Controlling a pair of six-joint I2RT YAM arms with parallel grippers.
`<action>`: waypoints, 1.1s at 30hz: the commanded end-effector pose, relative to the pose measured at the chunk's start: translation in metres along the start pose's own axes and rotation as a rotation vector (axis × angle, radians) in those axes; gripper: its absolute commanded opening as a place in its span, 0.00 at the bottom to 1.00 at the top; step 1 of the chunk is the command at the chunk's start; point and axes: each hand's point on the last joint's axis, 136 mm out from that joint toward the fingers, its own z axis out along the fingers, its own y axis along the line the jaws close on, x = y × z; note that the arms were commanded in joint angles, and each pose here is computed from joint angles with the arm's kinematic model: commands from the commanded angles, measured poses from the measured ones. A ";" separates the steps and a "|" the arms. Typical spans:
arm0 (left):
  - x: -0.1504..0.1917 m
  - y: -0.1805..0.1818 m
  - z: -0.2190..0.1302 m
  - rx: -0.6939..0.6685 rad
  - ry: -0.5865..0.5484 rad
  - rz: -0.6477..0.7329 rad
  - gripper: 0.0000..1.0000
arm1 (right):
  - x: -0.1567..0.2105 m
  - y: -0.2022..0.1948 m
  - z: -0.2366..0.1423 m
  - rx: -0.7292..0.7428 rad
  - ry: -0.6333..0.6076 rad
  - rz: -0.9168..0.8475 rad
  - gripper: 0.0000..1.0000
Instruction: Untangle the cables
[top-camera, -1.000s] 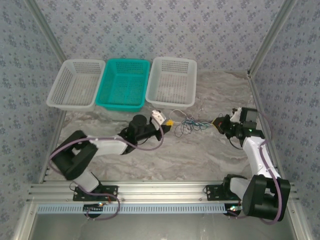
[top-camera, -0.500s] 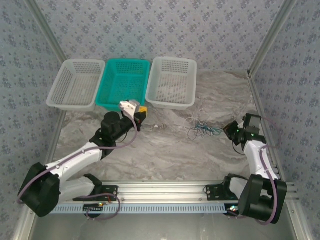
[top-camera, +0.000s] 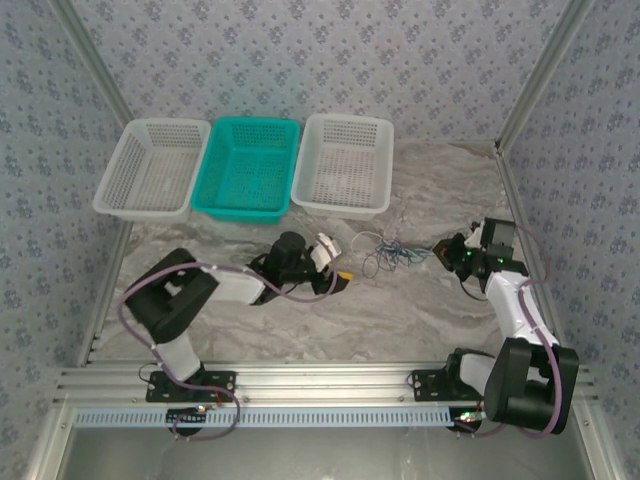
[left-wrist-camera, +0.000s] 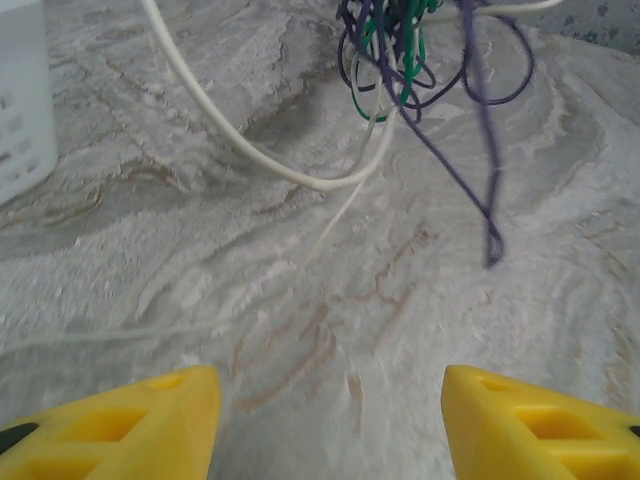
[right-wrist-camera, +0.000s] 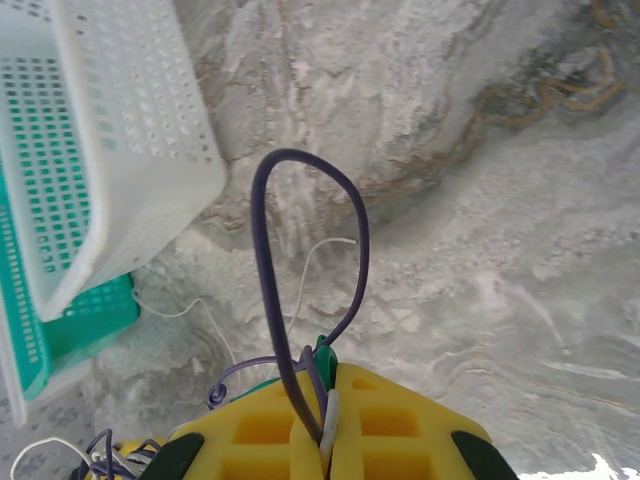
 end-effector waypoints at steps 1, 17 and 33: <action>-0.047 0.003 0.016 0.010 -0.162 0.123 0.64 | 0.000 0.022 -0.006 -0.069 0.028 -0.005 0.00; -0.081 0.018 0.018 -0.039 -0.248 0.101 0.00 | 0.001 -0.001 -0.007 0.090 0.000 -0.050 0.28; -0.101 -0.001 -0.017 -0.037 -0.114 0.055 0.00 | 0.050 0.131 -0.053 -0.326 -0.301 -0.732 0.86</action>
